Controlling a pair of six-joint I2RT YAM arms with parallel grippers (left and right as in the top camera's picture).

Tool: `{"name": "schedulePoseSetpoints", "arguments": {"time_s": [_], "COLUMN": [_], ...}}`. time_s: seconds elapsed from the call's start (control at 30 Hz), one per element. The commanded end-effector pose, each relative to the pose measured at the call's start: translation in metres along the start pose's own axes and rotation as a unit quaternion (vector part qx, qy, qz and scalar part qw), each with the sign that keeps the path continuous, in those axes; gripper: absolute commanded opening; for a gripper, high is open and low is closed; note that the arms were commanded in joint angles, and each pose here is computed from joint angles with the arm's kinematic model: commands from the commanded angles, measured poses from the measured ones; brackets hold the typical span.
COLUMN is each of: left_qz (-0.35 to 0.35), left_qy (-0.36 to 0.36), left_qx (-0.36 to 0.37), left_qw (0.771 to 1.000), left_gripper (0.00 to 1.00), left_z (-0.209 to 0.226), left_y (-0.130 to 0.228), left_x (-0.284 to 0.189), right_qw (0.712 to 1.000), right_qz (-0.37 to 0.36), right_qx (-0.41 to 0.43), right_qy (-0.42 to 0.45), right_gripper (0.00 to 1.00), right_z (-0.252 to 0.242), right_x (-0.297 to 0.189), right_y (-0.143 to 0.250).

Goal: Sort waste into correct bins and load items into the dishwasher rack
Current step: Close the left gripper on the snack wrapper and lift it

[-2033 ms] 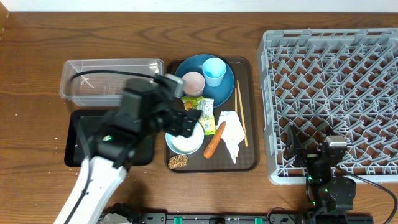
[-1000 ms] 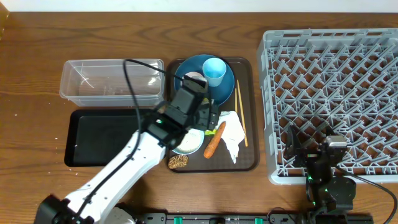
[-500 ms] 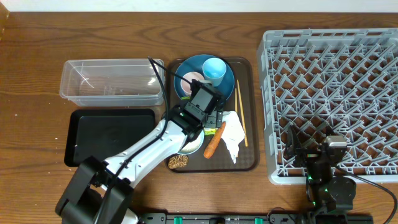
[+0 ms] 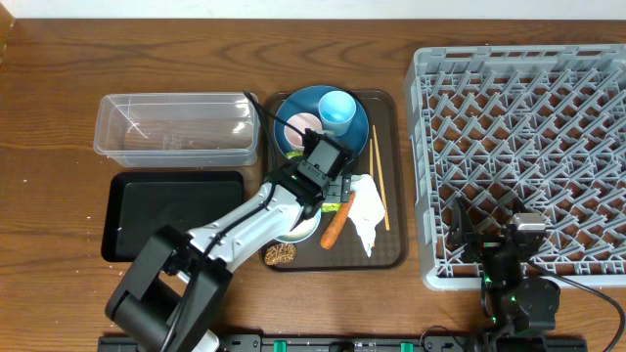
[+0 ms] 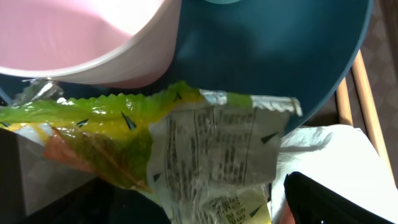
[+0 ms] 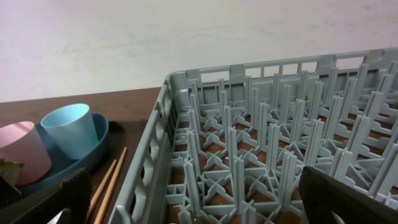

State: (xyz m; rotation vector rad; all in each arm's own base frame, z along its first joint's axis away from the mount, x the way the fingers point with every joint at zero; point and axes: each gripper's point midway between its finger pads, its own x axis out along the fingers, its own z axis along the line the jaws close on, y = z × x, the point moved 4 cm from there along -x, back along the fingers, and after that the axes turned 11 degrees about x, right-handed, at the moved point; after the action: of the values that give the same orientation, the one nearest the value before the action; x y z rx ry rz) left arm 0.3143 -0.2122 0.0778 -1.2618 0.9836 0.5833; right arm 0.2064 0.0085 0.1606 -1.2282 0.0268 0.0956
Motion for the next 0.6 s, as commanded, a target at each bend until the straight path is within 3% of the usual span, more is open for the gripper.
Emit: {"name": "schedulePoseSetpoints", "arguments": {"time_s": [0.0, 0.1, 0.23, 0.57], "left_qz": [-0.010, -0.010, -0.010, -0.004], "left_qy": [-0.001, -0.001, -0.001, -0.003], "left_qx": [-0.004, -0.004, -0.004, -0.003], "left_qw": [1.000, 1.000, 1.000, 1.000], "left_gripper": [0.88, 0.88, 0.76, 0.75], "left_z": [-0.0017, -0.0016, -0.0016, -0.0019], "left_y": [-0.0080, -0.0079, -0.0080, -0.0042], "left_x": [-0.0005, -0.0005, -0.0005, 0.0075], "right_qw": [1.000, 1.000, 1.000, 1.000], "right_qz": [0.000, 0.000, 0.000, 0.000], "right_qx": [-0.004, -0.004, -0.004, -0.004], "right_qy": [0.001, 0.001, 0.001, 0.001], "right_gripper": [0.99, 0.99, 0.99, 0.99], "right_z": [-0.0007, -0.0007, -0.0007, -0.0007], "right_x": [-0.0002, -0.0002, -0.0002, -0.0002], "right_y": [0.0003, 0.0004, 0.0003, 0.0004]}}
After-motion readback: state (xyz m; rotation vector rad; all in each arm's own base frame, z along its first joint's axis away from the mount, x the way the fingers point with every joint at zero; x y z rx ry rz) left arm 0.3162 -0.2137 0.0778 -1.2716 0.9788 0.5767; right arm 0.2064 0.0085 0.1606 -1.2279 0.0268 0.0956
